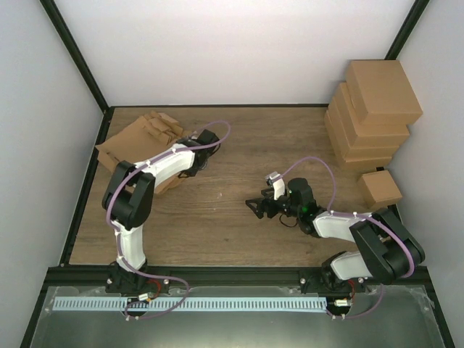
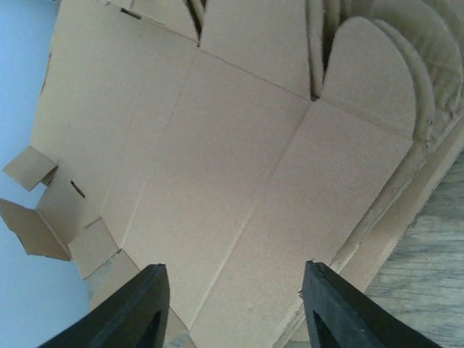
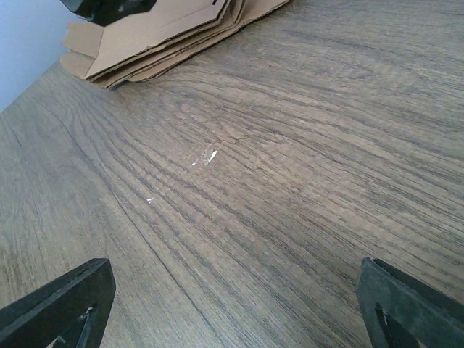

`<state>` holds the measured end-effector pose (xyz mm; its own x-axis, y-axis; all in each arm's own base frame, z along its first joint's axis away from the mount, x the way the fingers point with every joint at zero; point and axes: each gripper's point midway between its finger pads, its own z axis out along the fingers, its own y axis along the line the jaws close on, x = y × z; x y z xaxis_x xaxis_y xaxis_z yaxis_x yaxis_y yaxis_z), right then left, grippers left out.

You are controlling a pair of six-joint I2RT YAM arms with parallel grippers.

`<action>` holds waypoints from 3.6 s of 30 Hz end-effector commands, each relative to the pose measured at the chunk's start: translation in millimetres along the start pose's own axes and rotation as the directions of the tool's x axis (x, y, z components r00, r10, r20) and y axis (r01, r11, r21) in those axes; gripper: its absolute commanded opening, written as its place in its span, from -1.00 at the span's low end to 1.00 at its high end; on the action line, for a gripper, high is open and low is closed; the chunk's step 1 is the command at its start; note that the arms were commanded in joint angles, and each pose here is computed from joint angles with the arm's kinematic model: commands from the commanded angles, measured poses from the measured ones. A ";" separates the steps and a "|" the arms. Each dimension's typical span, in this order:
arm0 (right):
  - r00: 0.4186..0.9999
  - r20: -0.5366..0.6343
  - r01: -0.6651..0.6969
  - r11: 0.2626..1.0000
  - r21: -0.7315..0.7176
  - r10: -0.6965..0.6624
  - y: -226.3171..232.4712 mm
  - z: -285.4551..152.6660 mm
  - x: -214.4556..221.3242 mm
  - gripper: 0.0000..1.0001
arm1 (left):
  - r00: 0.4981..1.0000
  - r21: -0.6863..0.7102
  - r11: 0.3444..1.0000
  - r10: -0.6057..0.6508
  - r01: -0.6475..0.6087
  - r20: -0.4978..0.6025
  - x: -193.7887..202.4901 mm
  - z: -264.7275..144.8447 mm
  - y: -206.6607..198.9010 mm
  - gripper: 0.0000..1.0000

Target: Fold the paper box

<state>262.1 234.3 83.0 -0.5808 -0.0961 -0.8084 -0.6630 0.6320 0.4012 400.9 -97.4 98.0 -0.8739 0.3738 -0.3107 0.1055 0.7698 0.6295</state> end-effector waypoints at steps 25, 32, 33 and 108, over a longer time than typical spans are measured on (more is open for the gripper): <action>0.998 0.049 0.027 0.999 -0.023 -0.026 7.7 1.8 -21.8 0.88 | 0.992 -0.046 0.994 0.094 -0.098 -0.080 4.6 34.3 -25.4 0.04; 0.998 0.050 0.030 0.999 -0.024 -0.029 8.2 1.4 -22.4 0.89 | 0.995 -0.093 0.993 0.068 -0.074 -0.072 -0.4 32.3 -15.1 -0.04; 0.998 0.050 0.030 0.999 -0.024 -0.029 8.2 1.3 -22.0 0.88 | 0.995 -0.098 0.993 0.064 -0.071 -0.071 -0.9 31.7 -13.7 -0.05; 0.997 0.072 0.039 0.998 -0.046 -0.035 15.0 -5.2 -24.8 0.89 | 0.990 -0.238 0.969 -0.090 0.063 -0.106 -35.3 74.6 61.7 0.06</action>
<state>260.3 236.6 93.1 -0.5640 -0.0857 -0.8213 -0.6801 0.6123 0.4031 466.4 -27.9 88.8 -0.9275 0.2752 -0.2532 -0.0344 0.6113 0.7906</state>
